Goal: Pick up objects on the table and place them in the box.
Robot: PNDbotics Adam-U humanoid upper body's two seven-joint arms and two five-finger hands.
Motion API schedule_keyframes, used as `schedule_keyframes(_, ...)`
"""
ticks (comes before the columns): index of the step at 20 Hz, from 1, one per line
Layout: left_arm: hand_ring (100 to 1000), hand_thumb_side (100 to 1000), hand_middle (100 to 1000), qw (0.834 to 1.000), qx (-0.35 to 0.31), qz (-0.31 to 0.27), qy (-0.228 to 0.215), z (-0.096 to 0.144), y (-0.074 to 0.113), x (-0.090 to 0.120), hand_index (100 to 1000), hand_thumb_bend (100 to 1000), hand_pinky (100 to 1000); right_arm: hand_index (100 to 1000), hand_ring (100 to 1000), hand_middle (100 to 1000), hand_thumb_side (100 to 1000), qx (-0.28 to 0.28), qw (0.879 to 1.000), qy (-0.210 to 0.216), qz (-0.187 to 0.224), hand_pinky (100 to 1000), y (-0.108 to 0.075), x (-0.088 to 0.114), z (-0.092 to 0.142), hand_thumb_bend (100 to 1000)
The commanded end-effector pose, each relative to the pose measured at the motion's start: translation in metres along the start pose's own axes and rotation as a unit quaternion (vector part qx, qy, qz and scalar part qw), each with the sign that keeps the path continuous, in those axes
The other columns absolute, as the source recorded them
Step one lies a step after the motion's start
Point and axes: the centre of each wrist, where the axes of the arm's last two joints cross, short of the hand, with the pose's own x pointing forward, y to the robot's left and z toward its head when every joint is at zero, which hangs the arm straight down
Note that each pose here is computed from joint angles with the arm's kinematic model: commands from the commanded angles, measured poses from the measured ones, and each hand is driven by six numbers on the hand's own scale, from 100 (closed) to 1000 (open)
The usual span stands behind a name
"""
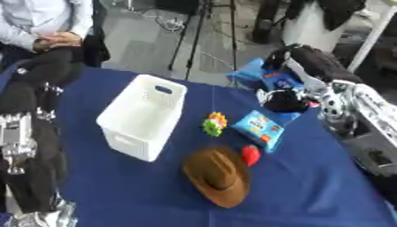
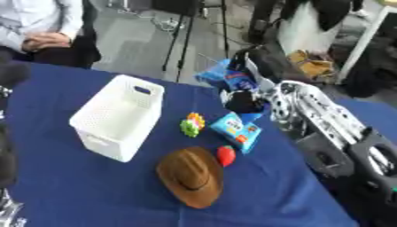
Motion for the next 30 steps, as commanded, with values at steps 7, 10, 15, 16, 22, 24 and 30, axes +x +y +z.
schedule_keyframes(7, 727, 1000, 733, 0.999, -0.019, 0.03, -0.031, -0.015, -0.01, 0.011, 719, 100, 800, 560, 575, 499, 257, -0.051, 0.998, 0.032, 0.008, 196, -0.023, -0.01, -0.02, 100)
schedule_keyframes(10, 727, 1000, 732, 0.998, -0.024, 0.037, -0.038, -0.019, -0.013, 0.013, 719, 100, 800, 559, 578, 498, 259, -0.06, 0.997, 0.04, 0.013, 192, -0.026, -0.013, -0.026, 100)
schedule_keyframes(15, 727, 1000, 732, 0.997, -0.031, 0.044, -0.048, -0.024, -0.016, 0.016, 719, 100, 800, 551, 577, 494, 261, -0.071, 0.996, 0.042, 0.018, 184, -0.029, -0.014, -0.032, 100)
schedule_keyframes(16, 727, 1000, 732, 0.997, -0.033, 0.046, -0.05, -0.025, -0.017, 0.016, 719, 100, 800, 550, 578, 493, 262, -0.073, 0.996, 0.043, 0.019, 182, -0.03, -0.014, -0.033, 100)
schedule_keyframes(22, 727, 1000, 732, 0.995, -0.046, 0.058, -0.061, -0.03, -0.022, 0.02, 719, 100, 799, 540, 579, 490, 265, -0.091, 0.994, 0.047, 0.026, 168, -0.039, -0.017, -0.039, 100)
schedule_keyframes(24, 726, 1000, 732, 0.995, -0.051, 0.061, -0.067, -0.033, -0.023, 0.021, 719, 100, 799, 540, 580, 490, 267, -0.097, 0.993, 0.051, 0.031, 165, -0.041, -0.019, -0.042, 100)
schedule_keyframes(30, 726, 1000, 732, 0.994, -0.056, 0.06, -0.076, -0.039, -0.023, 0.023, 718, 100, 799, 552, 584, 488, 269, -0.105, 0.992, 0.056, 0.038, 161, -0.044, -0.024, -0.045, 100)
